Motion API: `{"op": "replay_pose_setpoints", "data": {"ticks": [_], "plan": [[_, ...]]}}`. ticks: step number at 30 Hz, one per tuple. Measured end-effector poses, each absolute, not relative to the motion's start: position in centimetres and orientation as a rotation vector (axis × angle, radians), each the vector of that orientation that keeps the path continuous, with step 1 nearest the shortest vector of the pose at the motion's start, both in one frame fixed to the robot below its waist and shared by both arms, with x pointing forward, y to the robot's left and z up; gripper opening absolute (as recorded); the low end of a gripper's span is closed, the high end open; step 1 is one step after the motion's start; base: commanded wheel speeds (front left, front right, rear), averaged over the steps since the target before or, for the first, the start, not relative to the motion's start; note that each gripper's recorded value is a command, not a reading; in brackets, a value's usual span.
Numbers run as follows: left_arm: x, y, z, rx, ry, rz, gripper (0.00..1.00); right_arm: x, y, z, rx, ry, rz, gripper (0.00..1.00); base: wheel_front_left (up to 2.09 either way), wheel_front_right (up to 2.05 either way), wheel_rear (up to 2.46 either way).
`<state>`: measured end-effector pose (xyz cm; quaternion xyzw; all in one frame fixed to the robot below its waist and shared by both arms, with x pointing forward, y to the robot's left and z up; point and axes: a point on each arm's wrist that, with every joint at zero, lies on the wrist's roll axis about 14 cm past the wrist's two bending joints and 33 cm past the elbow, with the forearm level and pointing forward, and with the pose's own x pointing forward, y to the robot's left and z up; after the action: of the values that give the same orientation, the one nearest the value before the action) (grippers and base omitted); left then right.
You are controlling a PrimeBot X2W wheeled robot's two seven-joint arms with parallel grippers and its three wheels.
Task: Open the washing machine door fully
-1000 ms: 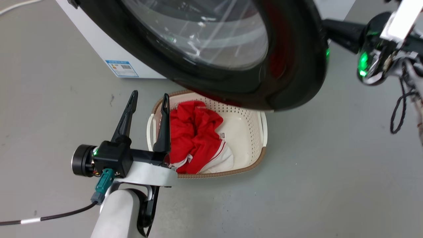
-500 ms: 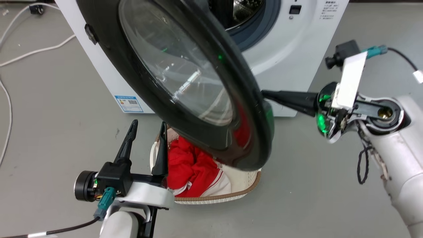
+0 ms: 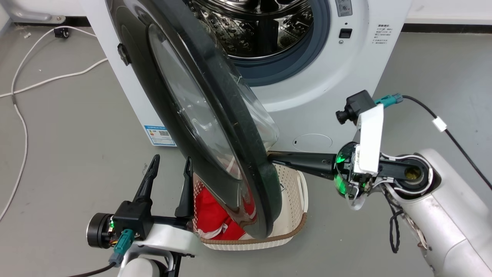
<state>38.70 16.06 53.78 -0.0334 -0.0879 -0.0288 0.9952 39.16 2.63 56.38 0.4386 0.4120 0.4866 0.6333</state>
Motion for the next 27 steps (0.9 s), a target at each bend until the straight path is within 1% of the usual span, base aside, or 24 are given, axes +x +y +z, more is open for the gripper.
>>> {"op": "replay_pose_setpoints", "data": {"ticks": [6,9,10,17,22,27], "plan": [[38.3,16.1,53.6,-0.074,-0.171,-0.051,1.0,37.9,3.7,56.7,1.013,0.939,1.148,0.0,0.0,0.0,0.0],[38.2,16.1,53.6,-0.077,-0.171,-0.051,1.0,38.2,3.4,56.8,1.044,0.903,1.12,0.0,0.0,0.0,0.0],[38.3,16.0,53.7,-0.082,-0.172,-0.052,1.0,39.5,2.6,57.4,1.101,0.818,1.067,0.0,0.0,0.0,0.0],[38.4,15.7,53.8,-0.086,-0.177,-0.059,1.0,42.2,-2.2,59.1,1.273,0.573,0.895,0.0,0.0,0.0,0.0],[38.3,15.6,53.9,-0.087,-0.18,-0.06,1.0,42.6,-7.2,59.0,1.374,0.406,0.734,0.0,0.0,0.0,0.0],[38.1,15.5,53.8,-0.088,-0.177,-0.061,1.0,41.5,-11.7,57.2,1.445,0.288,0.558,0.0,0.0,0.0,0.0]]}}
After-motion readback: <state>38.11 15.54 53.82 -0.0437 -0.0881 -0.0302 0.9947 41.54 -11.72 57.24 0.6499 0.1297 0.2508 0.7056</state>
